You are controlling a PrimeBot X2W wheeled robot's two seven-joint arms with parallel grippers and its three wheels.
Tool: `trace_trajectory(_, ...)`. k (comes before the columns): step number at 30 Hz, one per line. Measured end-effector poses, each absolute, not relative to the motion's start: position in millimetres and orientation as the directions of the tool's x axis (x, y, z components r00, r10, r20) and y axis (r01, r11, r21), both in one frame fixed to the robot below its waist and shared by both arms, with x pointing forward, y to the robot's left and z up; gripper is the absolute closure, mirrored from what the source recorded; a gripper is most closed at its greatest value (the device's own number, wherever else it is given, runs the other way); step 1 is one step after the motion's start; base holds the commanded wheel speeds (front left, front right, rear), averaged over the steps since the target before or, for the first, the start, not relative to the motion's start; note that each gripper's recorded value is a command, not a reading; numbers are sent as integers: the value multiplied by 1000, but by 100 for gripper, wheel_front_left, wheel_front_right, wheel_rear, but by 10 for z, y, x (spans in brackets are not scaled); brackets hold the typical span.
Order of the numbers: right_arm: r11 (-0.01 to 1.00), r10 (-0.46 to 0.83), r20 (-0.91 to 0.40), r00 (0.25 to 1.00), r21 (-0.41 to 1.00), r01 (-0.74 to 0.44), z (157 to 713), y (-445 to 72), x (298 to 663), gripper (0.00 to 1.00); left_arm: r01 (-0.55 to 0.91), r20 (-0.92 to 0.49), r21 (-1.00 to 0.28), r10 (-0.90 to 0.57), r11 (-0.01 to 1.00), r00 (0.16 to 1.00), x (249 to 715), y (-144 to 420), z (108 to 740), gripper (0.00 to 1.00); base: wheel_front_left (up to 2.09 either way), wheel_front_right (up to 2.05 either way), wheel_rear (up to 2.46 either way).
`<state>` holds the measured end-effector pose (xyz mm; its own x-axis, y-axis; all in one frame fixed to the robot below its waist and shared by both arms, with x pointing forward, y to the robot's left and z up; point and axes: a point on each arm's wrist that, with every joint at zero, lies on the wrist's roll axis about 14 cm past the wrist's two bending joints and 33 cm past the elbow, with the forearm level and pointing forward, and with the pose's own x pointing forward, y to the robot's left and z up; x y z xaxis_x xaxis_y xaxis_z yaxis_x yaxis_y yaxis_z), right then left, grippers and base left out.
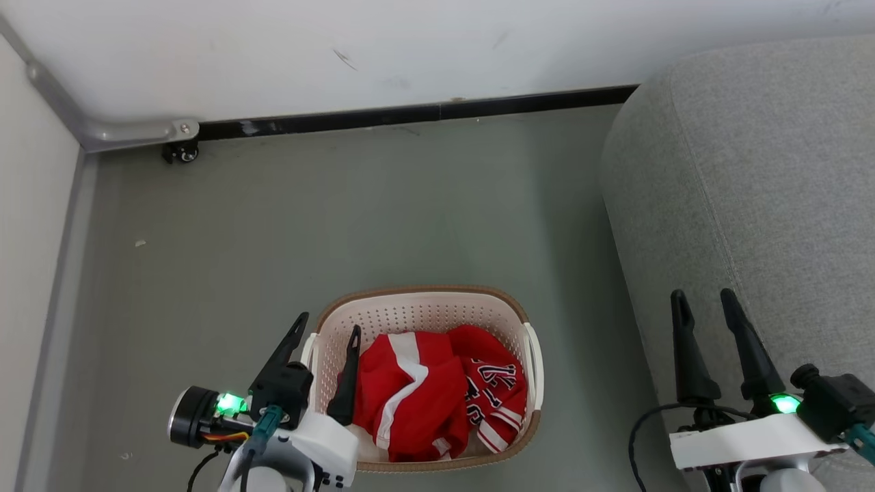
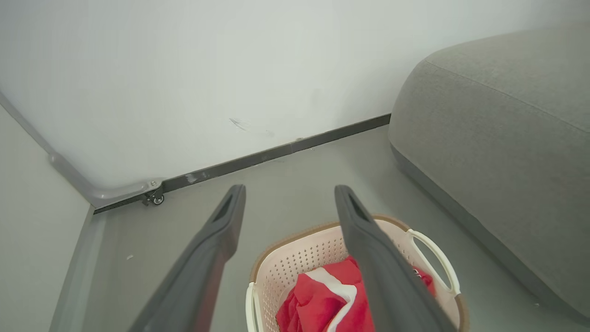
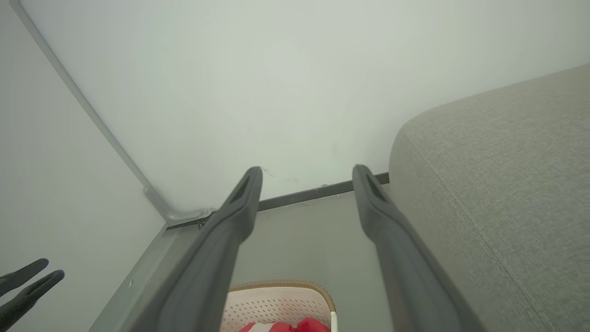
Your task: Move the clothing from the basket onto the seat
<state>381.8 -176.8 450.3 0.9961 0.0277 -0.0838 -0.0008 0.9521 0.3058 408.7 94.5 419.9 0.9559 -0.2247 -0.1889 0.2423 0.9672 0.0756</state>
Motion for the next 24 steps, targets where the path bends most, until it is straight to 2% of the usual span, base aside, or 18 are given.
trace_trajectory(12,958,-46,-87,995,277,69,4433,-2024,3985,0,376,-323,98,-328,921,888,4242,686,3679,0,0,0,0)
trace_trajectory(24,961,-79,-102,992,255,103,4313,-2152,4171,0,454,-452,120,-359,883,817,4330,648,3100,0,0,0,0)
